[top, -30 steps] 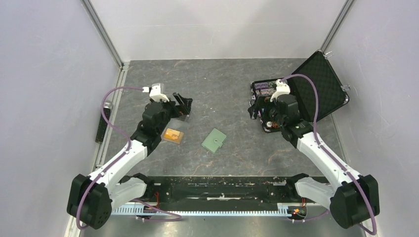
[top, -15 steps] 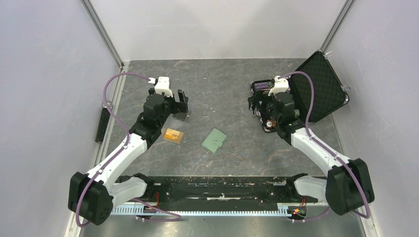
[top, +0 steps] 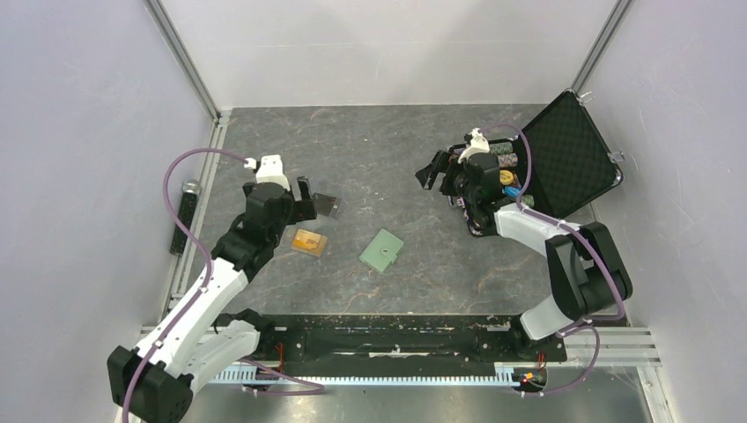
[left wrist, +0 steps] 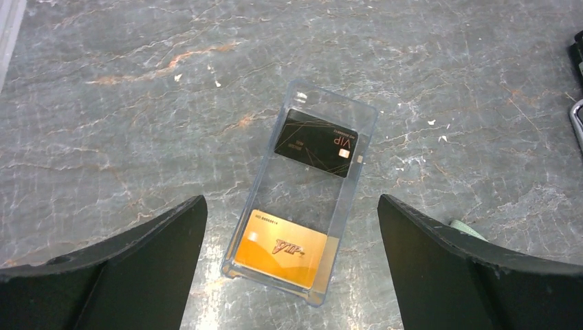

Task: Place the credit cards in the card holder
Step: Reset both arms

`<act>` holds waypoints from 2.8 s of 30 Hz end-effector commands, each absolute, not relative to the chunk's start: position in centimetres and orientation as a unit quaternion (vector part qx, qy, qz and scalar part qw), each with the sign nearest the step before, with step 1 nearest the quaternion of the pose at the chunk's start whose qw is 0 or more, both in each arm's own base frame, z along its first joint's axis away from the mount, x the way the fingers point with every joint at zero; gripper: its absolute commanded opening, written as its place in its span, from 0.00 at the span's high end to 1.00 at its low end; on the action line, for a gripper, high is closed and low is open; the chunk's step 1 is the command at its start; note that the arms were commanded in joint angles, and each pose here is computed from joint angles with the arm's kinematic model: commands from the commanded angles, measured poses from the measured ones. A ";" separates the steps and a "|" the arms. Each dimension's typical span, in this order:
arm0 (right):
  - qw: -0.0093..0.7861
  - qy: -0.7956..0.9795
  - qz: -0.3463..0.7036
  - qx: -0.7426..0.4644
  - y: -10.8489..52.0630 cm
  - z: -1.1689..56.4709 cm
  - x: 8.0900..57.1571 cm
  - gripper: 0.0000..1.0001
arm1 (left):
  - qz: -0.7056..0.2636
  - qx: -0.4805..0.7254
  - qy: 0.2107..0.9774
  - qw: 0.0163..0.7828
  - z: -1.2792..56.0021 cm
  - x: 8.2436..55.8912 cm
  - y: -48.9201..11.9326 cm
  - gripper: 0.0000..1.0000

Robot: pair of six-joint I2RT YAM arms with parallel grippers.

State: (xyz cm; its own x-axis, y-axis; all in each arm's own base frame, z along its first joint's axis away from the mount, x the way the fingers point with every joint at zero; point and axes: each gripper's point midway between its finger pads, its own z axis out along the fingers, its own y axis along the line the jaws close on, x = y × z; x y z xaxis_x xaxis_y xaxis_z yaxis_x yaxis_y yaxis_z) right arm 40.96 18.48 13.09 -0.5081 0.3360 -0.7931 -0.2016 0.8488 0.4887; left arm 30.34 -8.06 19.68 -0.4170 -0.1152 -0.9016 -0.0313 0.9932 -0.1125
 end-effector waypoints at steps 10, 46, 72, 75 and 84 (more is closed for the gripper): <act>0.549 0.795 0.258 0.018 17.0 17.8 39.5 0.02 | -0.059 -0.048 0.841 0.535 18.7 28.0 -7.6 0.00; 0.685 0.715 -0.141 0.021 -2.7 9.3 27.8 0.02 | 0.071 0.019 0.803 0.592 10.0 33.6 -1.0 0.00; 0.692 0.714 -0.083 -0.069 -0.4 8.6 29.9 0.02 | -0.077 0.030 0.800 0.594 8.9 39.8 -1.4 0.00; 0.689 0.716 -0.084 -0.069 -0.4 8.5 30.0 0.02 | -0.062 0.017 0.790 0.609 9.2 39.4 -0.8 0.00; 0.685 0.721 -0.096 -0.043 -1.2 8.4 30.2 0.02 | -0.034 0.030 0.753 0.657 9.3 37.5 -2.0 0.00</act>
State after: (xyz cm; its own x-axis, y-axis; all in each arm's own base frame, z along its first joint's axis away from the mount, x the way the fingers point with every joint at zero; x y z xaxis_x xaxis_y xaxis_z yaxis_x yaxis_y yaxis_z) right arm 32.73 -0.27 11.52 0.0366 -0.1906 -0.9810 0.0472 0.9809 -0.1888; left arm 35.95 -1.81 5.69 -0.2808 -0.0112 -0.9597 0.1006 0.9941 -0.0410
